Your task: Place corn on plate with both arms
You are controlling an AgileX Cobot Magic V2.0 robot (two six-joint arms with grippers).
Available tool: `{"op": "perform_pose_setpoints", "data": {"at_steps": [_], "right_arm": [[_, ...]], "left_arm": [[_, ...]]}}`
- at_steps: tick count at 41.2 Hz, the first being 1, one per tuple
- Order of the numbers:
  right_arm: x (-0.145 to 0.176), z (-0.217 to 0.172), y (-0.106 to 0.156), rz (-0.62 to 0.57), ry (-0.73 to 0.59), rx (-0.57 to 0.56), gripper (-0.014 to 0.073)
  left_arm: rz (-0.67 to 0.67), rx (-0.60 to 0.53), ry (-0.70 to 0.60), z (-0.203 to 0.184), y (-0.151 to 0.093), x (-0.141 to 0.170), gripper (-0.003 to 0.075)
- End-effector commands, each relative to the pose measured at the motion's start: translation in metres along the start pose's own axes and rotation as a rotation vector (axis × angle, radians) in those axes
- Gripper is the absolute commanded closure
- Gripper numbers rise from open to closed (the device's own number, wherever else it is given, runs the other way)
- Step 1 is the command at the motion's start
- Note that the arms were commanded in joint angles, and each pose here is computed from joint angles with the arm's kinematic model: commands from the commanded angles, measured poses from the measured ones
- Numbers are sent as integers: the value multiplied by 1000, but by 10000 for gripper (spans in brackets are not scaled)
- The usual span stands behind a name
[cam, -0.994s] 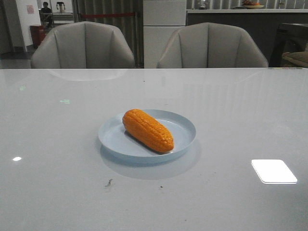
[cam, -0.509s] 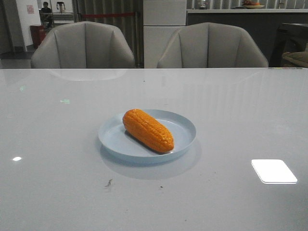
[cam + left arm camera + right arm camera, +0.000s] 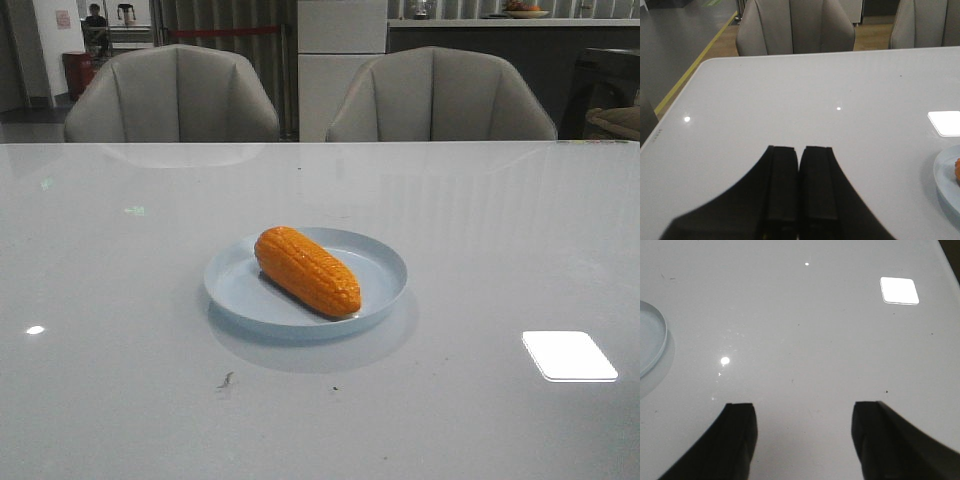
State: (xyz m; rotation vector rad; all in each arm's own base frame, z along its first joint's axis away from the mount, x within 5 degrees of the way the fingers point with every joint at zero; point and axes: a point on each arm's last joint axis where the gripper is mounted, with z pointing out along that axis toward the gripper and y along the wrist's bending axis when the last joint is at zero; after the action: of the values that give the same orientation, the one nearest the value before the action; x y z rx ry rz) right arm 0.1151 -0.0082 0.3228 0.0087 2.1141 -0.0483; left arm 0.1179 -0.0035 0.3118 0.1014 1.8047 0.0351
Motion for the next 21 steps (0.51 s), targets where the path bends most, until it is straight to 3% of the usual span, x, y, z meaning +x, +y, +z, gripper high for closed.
{"op": "perform_pose_setpoints", "data": {"at_steps": [1, 10, 21], "right_arm": [[-15, -6, -1, -7, -108, 15, 75], [-15, -6, -1, -7, -108, 15, 75], [-15, -6, -1, -7, -108, 15, 75]], "left_arm": [[-3, -20, -178, -16, 2, -14, 631], [19, -47, -411, -53, -1, 13, 631], [19, -57, -522, -71, -4, 53, 631]]}}
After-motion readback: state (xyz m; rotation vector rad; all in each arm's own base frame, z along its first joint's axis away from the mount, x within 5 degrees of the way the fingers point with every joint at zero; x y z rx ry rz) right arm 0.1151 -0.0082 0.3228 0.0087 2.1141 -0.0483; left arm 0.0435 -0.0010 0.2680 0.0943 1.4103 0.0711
